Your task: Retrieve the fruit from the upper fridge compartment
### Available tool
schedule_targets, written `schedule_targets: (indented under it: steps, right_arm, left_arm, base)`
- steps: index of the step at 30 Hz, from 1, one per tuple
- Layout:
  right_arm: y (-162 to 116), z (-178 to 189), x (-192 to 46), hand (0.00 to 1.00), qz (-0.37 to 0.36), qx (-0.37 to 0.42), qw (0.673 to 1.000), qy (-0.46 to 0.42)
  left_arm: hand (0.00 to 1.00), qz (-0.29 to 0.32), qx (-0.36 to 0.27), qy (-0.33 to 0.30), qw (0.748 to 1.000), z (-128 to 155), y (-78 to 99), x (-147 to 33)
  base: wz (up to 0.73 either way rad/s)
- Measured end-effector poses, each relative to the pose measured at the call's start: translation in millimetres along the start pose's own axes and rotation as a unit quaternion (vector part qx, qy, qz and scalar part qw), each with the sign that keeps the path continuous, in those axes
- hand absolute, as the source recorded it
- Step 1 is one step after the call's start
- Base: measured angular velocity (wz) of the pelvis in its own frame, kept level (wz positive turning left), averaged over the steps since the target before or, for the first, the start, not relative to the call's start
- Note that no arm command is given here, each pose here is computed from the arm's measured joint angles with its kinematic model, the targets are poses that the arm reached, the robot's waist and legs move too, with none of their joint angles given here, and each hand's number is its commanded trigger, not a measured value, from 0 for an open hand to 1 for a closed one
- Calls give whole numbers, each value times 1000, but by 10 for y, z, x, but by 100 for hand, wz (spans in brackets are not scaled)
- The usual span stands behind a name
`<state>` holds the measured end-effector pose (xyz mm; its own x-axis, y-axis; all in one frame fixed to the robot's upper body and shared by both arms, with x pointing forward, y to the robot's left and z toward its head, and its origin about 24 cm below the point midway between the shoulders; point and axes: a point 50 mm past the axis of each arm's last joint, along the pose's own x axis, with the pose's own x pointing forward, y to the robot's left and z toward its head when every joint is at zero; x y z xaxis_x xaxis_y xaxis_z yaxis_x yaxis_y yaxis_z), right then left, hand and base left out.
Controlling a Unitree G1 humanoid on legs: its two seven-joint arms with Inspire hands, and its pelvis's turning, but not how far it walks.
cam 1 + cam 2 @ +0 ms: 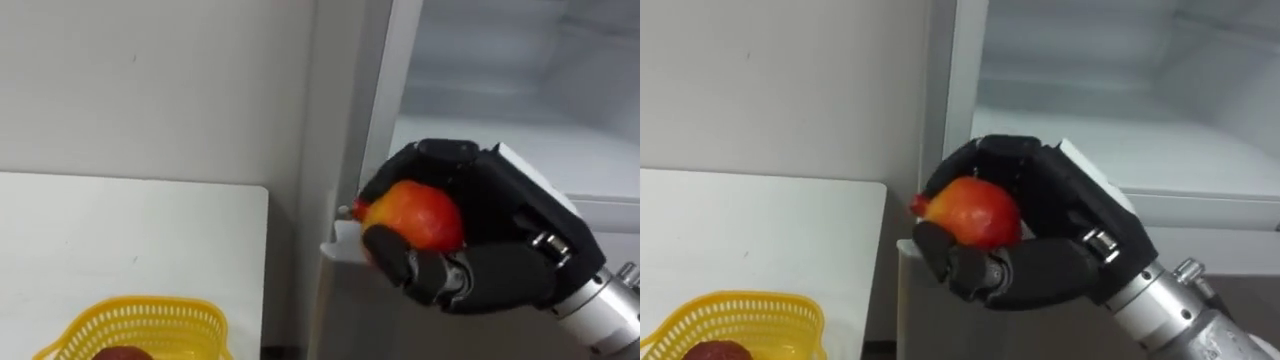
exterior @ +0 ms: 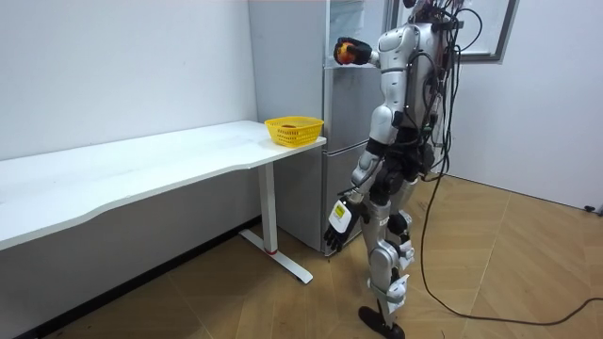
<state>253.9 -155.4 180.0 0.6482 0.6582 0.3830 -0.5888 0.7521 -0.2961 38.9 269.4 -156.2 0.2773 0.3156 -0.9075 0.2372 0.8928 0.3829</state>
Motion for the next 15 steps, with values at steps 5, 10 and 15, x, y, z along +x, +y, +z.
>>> schedule_targets:
  steps: [5,10,15]
  right_arm:
    - [212,-54,78,100,54,10,999,4]
    - [303,-107,253,100,76,21,997,-8]
    - [704,-282,380,100,155,20,988,19]
  left_arm:
    - [0,-3,22,-11,1000,103,7,19]
    - [0,3,32,-21,999,242,67,52]
    - [0,-1,45,-29,999,292,43,57]
  base:
    - [1]
    - [1]
    - [3]
